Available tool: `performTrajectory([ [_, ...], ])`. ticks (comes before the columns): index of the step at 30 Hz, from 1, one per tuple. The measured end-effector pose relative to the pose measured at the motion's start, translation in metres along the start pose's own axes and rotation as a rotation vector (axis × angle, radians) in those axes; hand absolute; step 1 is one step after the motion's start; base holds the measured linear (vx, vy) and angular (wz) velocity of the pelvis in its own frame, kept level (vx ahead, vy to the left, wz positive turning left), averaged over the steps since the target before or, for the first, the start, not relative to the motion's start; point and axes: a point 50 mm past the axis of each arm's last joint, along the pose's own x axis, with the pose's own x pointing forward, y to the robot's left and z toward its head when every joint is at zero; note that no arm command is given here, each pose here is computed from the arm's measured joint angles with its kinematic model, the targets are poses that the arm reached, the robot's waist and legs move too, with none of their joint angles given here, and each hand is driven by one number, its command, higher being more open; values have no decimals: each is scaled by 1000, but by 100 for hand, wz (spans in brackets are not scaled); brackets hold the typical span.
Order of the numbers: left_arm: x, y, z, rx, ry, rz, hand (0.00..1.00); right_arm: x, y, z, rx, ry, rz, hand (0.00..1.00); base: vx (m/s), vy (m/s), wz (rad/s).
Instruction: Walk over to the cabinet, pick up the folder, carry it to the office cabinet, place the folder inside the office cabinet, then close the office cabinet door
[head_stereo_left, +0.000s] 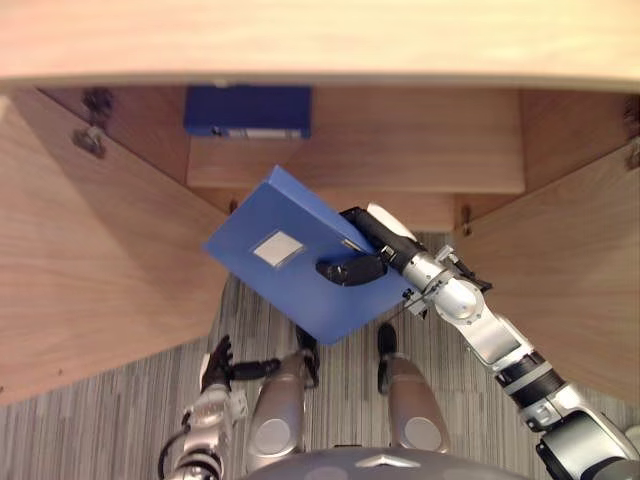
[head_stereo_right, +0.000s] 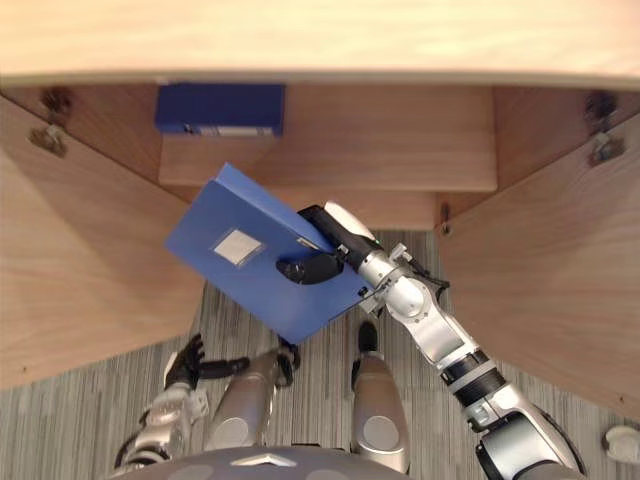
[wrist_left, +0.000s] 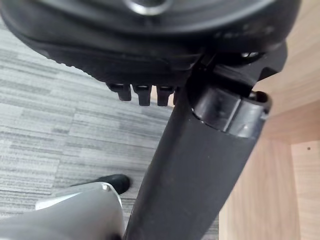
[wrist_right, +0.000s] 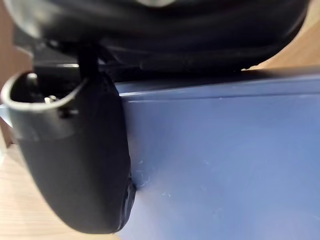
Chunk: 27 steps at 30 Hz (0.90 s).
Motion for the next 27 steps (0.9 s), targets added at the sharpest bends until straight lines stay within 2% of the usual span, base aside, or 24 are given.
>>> performTrajectory([
  [3, 4, -5, 23, -22, -92, -13, 100, 1, -4, -1, 33, 10, -41, 0, -162, -53, -1],
  [6, 7, -11, 43, -43, -163, -28, 100, 3, -17, 2, 167, -15, -167, 0, -133, -47, -6],
  [9, 7, -17, 56, -65, -211, -42, 100, 4, -34, 6, 354, -65, -348, 0, -88, -32, -7],
  [14, 7, -31, 76, -100, -274, -69, 100, -3, -81, 17, 623, -202, -644, 0, 13, -19, 1],
  [21, 8, -46, 106, -130, -349, -101, 100, -3, -129, 38, 835, -404, -833, 0, 3, -50, 5],
  [27, 6, -44, 116, -147, -380, -68, 100, 9, -154, 40, 1026, -450, -947, 0, -49, -32, 2],
])
